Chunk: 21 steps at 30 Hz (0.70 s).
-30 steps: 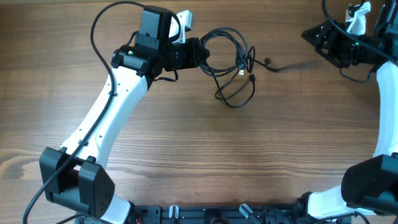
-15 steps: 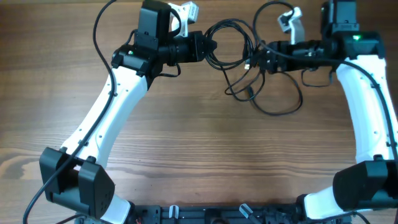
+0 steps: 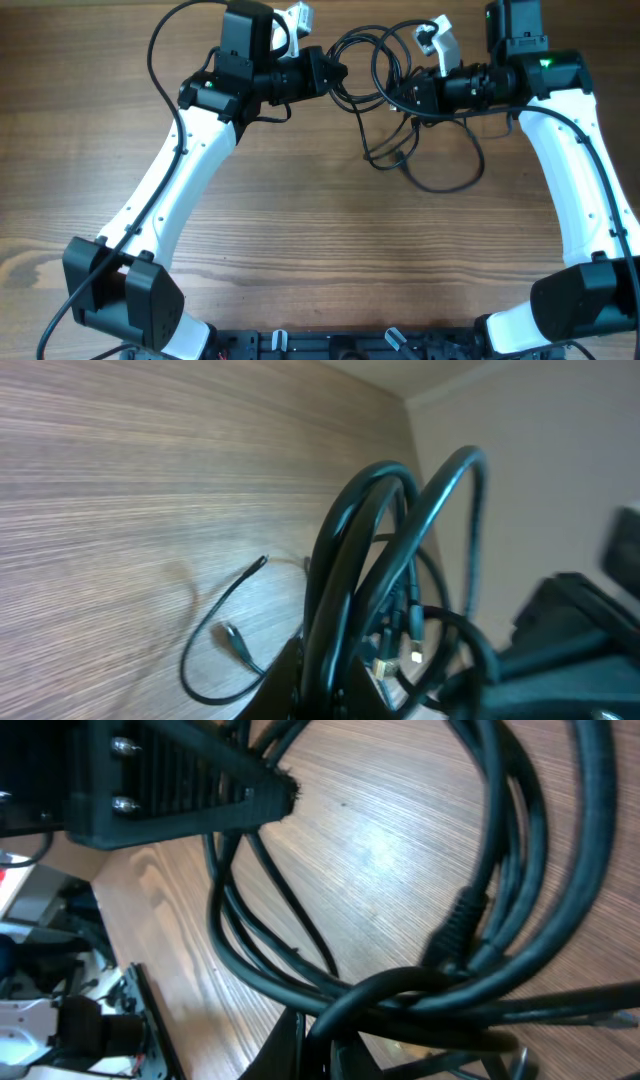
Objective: Untangle cables
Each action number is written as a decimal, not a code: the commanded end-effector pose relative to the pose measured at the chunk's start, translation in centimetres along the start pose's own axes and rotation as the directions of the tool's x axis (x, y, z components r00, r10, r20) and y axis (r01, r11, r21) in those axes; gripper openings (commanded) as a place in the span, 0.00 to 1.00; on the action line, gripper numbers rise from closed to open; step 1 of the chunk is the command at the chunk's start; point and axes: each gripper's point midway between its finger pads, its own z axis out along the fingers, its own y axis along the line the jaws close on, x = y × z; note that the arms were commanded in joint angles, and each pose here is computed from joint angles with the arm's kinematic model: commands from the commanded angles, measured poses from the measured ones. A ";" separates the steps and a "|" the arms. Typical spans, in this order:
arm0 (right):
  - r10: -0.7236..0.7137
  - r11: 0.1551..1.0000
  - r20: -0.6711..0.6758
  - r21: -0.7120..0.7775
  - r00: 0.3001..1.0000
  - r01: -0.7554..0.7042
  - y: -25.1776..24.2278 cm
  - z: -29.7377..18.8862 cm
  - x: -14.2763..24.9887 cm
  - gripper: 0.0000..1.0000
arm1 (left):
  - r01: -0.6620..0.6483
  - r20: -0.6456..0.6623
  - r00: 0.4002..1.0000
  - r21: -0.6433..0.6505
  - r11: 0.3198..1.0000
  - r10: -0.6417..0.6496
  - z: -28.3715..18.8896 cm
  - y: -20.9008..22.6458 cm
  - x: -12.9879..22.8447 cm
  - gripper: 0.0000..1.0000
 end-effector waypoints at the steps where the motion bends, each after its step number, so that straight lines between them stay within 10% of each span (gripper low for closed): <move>1: -0.074 0.970 0.114 -0.224 0.991 0.098 4.9 -1.5 -2.3 0.04 | 0.040 0.064 0.997 -0.157 0.987 -0.030 -0.7 2.4 -0.6 0.04; 5: -0.016 0.906 0.293 -0.400 0.956 0.138 8.0 -7.8 -5.7 0.04 | 0.112 0.137 0.989 -0.494 0.862 -0.050 -3.0 8.9 -0.2 0.04; 14: 0.157 0.881 0.355 -0.472 0.921 0.032 6.0 -16.8 -9.7 0.04 | 0.082 0.111 0.994 -0.784 0.615 0.010 -7.6 14.4 1.3 0.04; 18: 0.197 0.925 0.445 -0.379 0.873 -0.015 3.4 -19.1 -11.0 0.04 | -0.009 -0.006 1.000 -0.805 0.594 0.007 -8.1 14.8 3.1 0.04; 21: 0.195 0.926 0.444 -0.376 0.875 -0.015 3.0 -18.6 -10.8 0.04 | -0.099 -0.137 0.991 -0.649 0.754 0.013 -5.4 12.3 4.7 0.04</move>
